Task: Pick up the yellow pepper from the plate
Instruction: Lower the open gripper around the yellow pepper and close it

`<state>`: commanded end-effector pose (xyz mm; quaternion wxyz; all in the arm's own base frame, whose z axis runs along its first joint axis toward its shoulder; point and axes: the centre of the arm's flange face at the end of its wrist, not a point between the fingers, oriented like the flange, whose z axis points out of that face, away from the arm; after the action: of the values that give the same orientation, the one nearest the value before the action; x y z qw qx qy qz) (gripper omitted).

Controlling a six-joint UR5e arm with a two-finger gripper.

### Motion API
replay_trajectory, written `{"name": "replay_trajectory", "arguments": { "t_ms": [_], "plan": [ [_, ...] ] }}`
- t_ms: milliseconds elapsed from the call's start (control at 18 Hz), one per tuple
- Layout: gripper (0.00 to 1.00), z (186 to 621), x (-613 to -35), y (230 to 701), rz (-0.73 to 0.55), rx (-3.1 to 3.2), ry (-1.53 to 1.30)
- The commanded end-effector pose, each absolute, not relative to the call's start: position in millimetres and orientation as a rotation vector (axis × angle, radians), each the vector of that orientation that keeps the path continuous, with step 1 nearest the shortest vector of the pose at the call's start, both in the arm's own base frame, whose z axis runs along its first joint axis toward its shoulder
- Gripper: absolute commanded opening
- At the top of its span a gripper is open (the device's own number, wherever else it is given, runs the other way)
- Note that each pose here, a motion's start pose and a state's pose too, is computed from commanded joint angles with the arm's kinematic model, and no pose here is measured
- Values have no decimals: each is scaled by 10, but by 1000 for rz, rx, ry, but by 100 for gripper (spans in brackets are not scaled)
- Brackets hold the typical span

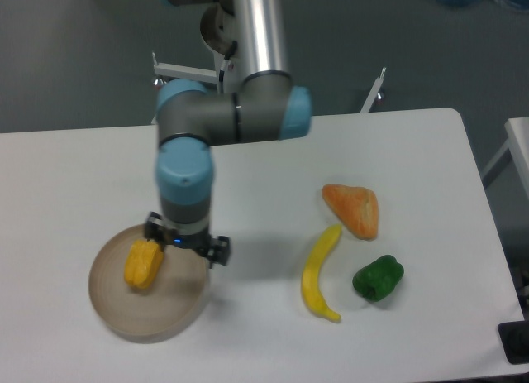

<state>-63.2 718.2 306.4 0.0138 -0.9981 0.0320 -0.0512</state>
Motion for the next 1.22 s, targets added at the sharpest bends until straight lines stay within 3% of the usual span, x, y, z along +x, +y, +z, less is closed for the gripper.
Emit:
{"name": "replay_trajectory", "arguments": {
  "t_ms": [333,1222],
  "plan": [
    [100,2933,-262,7187,-169,-3127,111],
    [100,2731,-242,7185,-139,-3113,136]
  ]
}}
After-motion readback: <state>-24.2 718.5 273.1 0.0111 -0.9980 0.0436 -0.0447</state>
